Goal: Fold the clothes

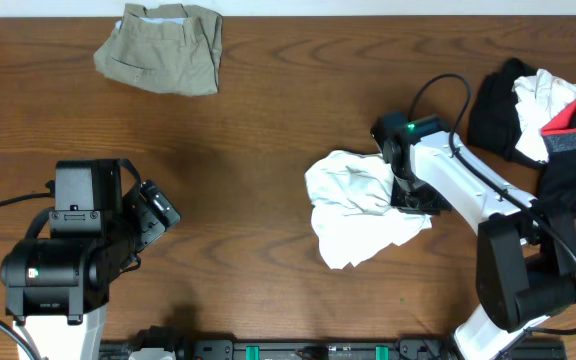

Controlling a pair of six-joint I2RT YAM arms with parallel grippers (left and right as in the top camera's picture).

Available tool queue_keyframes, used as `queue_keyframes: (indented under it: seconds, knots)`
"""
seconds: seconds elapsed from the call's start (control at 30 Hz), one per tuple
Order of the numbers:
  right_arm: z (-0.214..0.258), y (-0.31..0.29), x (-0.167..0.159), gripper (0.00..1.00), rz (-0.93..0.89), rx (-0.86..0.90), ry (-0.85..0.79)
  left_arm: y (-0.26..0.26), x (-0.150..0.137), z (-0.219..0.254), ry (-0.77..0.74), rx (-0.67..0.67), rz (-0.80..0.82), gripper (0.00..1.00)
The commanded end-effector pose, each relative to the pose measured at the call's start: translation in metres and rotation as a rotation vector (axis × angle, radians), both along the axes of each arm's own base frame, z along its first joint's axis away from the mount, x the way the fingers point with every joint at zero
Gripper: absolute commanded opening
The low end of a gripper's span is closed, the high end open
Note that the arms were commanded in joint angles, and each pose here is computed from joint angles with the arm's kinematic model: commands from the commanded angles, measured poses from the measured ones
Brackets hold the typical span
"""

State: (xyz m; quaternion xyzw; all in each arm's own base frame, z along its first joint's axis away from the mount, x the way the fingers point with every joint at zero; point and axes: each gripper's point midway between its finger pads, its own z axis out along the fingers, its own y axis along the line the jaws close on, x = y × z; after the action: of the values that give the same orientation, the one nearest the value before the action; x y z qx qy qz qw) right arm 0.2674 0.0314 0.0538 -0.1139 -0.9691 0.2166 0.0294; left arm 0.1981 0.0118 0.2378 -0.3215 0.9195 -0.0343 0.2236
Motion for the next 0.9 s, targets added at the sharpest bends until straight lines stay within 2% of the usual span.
queue_keyframes:
  seconds: [0.0, 0.1, 0.13, 0.23, 0.27, 0.37, 0.47, 0.6, 0.7, 0.87]
  knots:
    - [0.042, -0.013, 0.02, 0.16, -0.08, -0.056, -0.156, 0.003, -0.001, -0.001, 0.009, 0.012, 0.003, 0.98]
    - [0.077, -0.013, 0.026, 0.23, -0.091, -0.038, -0.235, 0.003, 0.0, -0.002, 0.012, 0.012, 0.003, 0.98]
    - [0.087, -0.012, 0.028, 0.3, -0.093, -0.027, -0.262, 0.003, 0.0, -0.002, 0.013, 0.012, 0.003, 0.98]
    - [0.117, -0.01, 0.031, 0.67, -0.092, 0.014, -0.348, 0.003, 0.0, -0.003, 0.016, 0.012, 0.003, 0.98]
    - [0.122, -0.007, 0.032, 0.72, -0.086, 0.036, -0.366, 0.003, 0.001, -0.003, 0.017, 0.012, 0.003, 0.98]
    - [0.127, 0.017, 0.037, 0.81, -0.014, 0.171, -0.386, 0.003, 0.001, -0.004, 0.024, 0.012, 0.003, 0.98]
    - [0.125, 0.056, 0.048, 0.93, 0.131, 0.365, -0.376, 0.003, 0.002, -0.005, 0.031, 0.012, 0.003, 0.98]
    - [0.127, 0.114, 0.069, 0.88, 0.395, 0.584, -0.404, 0.003, 0.004, -0.008, 0.045, 0.012, 0.003, 0.98]
    - [0.12, 0.14, 0.081, 0.81, 0.517, 0.59, -0.423, 0.003, 0.005, -0.009, 0.052, 0.012, 0.003, 0.98]
    - [0.079, 0.172, 0.092, 0.77, 0.599, 0.562, -0.369, 0.003, 0.005, -0.009, 0.053, 0.012, 0.003, 0.98]
